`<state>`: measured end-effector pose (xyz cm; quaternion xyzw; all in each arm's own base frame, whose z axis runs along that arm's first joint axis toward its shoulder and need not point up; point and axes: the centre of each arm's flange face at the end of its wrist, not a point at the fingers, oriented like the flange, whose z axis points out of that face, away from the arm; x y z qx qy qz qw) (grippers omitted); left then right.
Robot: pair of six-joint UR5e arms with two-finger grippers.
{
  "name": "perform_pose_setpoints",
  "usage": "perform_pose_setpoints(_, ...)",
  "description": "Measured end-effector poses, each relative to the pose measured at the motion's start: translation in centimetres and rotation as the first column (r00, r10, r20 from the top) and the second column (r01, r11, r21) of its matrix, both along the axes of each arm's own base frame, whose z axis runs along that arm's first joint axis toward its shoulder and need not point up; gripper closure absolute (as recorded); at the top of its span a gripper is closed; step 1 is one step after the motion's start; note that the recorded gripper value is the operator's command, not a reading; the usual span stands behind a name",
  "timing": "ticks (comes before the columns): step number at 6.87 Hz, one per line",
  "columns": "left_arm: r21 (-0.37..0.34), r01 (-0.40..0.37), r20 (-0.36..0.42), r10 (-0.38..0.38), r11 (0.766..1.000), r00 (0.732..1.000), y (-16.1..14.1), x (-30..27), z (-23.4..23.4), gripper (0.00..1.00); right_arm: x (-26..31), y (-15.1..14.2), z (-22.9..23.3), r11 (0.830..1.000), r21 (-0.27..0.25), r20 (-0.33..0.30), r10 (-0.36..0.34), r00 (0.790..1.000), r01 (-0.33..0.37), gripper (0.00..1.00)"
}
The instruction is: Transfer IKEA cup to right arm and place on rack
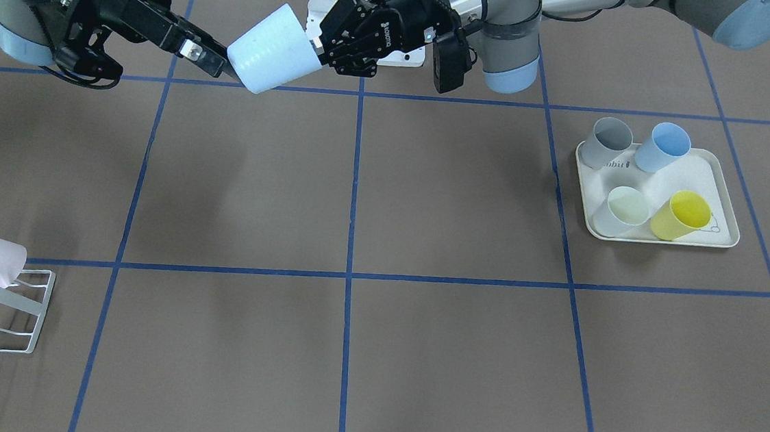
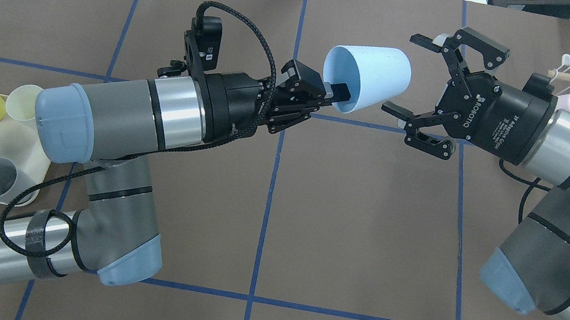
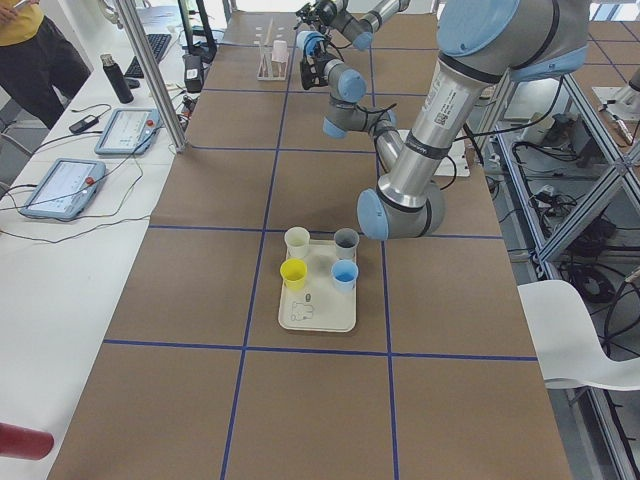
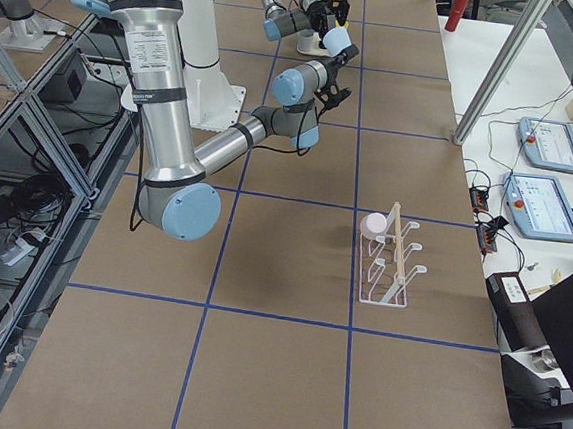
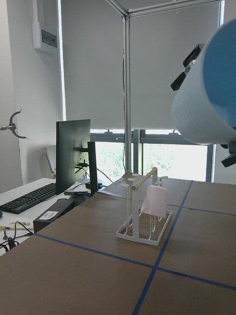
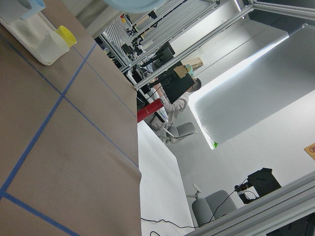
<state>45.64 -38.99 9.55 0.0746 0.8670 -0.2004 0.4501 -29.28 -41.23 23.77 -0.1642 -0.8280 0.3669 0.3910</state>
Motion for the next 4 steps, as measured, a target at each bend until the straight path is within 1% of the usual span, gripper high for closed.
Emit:
perform_pose_setpoints(3,-0.006,-0.014,0.01,0.014,1.0,1.0,0.5,1.0,-1.0,1.0,0.0,0.0,0.1,1.0,0.002,-0.002,0.0,1.0,0.0,0.02)
perform_pose_setpoints(4,-0.007,-0.015,0.013,0.015,1.0,1.0,0.5,1.2,-1.6,1.0,0.1,0.1,0.1,1.0,0.004,-0.002,0.0,1.0,0.0,0.12)
